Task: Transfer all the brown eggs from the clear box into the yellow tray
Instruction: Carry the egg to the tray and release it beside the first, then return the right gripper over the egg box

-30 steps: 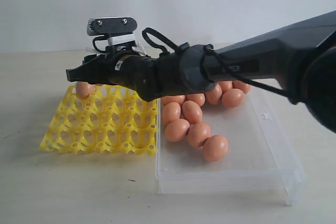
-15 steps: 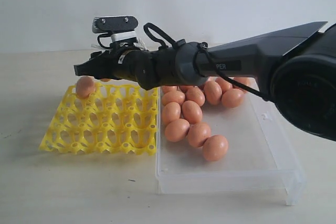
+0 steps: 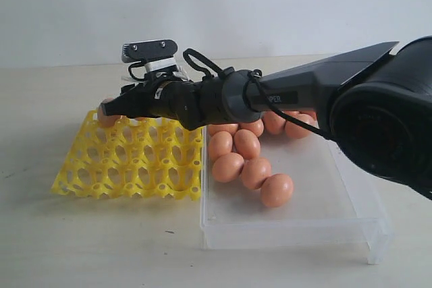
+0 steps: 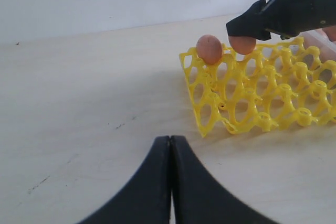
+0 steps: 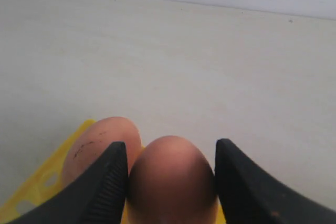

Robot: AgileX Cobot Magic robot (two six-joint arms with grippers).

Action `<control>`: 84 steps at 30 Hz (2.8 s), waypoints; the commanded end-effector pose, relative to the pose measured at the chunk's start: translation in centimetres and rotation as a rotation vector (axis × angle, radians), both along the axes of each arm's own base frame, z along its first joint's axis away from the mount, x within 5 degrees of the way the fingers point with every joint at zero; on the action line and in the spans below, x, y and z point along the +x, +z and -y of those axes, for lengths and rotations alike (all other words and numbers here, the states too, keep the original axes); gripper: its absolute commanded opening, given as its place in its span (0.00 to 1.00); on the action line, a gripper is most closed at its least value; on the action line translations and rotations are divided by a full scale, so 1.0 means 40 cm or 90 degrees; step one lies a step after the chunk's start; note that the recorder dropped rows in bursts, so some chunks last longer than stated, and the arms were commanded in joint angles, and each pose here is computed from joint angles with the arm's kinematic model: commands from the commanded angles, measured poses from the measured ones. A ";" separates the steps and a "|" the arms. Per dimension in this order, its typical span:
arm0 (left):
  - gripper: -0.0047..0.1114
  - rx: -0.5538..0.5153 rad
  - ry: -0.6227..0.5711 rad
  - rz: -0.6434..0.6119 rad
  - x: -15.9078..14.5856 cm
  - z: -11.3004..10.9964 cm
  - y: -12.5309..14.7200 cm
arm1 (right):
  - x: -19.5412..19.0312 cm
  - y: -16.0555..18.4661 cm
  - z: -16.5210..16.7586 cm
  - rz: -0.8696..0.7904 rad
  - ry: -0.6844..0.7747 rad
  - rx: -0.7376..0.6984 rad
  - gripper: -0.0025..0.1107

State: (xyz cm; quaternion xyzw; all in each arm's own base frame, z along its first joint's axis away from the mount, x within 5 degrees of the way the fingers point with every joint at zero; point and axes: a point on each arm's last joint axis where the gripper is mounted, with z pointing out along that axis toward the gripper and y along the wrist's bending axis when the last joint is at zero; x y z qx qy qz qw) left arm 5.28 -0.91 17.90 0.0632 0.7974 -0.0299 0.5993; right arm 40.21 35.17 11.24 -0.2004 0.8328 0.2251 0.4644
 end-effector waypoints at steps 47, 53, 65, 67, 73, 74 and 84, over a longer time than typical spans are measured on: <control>0.04 0.000 -0.002 0.011 -0.001 0.000 0.006 | -0.457 0.529 0.468 -0.207 0.103 -0.182 0.46; 0.04 0.000 -0.002 0.011 -0.001 0.000 0.006 | -0.414 0.408 0.599 -0.228 -0.091 -0.105 0.46; 0.04 0.000 -0.002 0.011 -0.001 0.000 0.006 | -0.242 0.210 0.529 -0.562 0.085 -0.120 0.46; 0.04 0.000 -0.002 0.011 -0.001 0.000 0.006 | -0.229 0.201 0.518 -0.543 0.075 -0.118 0.46; 0.04 0.000 -0.002 0.011 -0.001 0.000 0.006 | -0.215 0.202 0.506 -0.497 0.070 -0.101 0.67; 0.04 0.000 -0.002 0.011 -0.001 0.000 0.006 | -0.216 0.199 0.508 -0.497 0.069 -0.110 0.68; 0.04 0.000 -0.002 0.011 -0.001 0.000 0.006 | -0.232 0.171 0.522 -0.459 0.014 -0.121 0.65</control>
